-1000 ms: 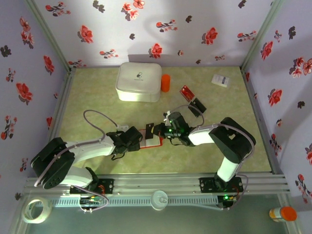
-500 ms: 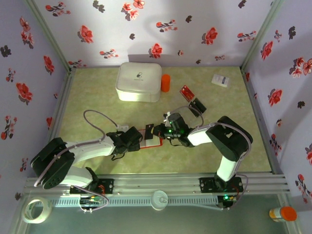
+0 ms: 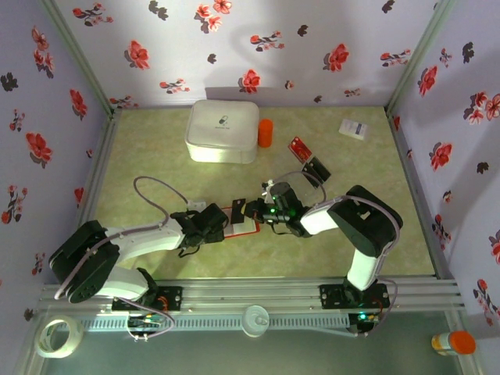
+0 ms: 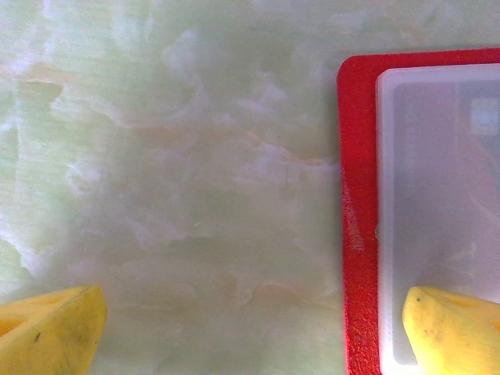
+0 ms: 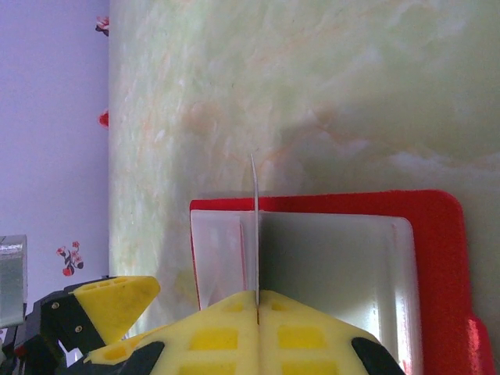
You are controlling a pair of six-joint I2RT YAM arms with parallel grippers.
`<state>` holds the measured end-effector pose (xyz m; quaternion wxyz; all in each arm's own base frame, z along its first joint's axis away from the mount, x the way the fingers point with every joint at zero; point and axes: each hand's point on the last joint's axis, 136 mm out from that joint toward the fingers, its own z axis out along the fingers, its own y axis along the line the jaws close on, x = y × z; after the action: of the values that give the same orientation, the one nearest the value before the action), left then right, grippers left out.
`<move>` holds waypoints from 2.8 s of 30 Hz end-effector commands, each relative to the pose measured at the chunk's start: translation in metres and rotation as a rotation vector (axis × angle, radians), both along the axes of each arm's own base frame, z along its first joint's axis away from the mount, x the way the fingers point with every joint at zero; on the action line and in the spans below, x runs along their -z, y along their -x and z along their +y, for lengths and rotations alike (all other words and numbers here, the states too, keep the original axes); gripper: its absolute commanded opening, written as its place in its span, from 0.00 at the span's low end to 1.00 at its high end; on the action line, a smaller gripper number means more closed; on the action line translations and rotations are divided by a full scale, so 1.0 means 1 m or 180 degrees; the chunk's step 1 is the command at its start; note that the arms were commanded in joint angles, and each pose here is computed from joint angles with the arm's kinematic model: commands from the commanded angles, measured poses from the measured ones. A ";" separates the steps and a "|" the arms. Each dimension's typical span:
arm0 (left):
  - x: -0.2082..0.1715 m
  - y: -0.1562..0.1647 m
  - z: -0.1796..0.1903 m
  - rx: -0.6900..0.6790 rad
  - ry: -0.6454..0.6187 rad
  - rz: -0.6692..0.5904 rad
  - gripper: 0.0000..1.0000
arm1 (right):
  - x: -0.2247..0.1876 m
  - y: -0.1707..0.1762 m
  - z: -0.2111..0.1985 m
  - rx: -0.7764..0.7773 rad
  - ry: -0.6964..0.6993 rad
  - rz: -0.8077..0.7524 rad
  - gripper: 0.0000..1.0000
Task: Put the credit cards into the card holder
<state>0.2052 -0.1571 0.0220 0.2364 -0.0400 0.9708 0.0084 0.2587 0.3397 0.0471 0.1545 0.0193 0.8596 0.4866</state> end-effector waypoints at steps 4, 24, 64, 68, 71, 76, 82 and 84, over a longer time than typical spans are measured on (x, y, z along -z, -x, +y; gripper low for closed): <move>0.013 0.019 0.027 -0.0011 -0.0358 0.0208 0.98 | 0.007 0.013 0.003 -0.0092 -0.0060 0.0110 0.00; 0.015 0.020 0.026 -0.0021 -0.0334 0.0207 0.98 | 0.008 0.016 0.003 -0.0085 -0.0130 0.0144 0.00; 0.016 0.021 0.025 -0.0011 -0.0310 0.0193 0.98 | 0.038 0.043 -0.014 -0.0497 0.0504 0.0386 0.00; 0.016 0.021 0.025 -0.0012 -0.0307 0.0194 0.98 | 0.039 0.045 -0.013 -0.0553 0.0518 0.0410 0.00; 0.016 0.021 0.024 -0.0011 -0.0307 0.0193 0.98 | 0.040 0.046 -0.012 -0.0608 0.0545 0.0428 0.00; 0.017 0.021 0.024 -0.0008 -0.0304 0.0194 0.98 | 0.041 0.046 -0.009 -0.0710 0.0578 0.0466 0.00; 0.017 0.021 0.024 -0.0006 -0.0294 0.0189 0.98 | 0.046 0.047 -0.007 -0.0846 0.0681 0.0565 0.00; 0.016 0.020 0.023 -0.0001 -0.0288 0.0183 0.98 | 0.048 0.049 -0.006 -0.0892 0.0712 0.0611 0.00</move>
<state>0.2042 -0.1583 0.0211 0.2420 -0.0452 0.9692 0.0038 0.2327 0.3485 0.0295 0.0662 -0.0681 0.8902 0.4456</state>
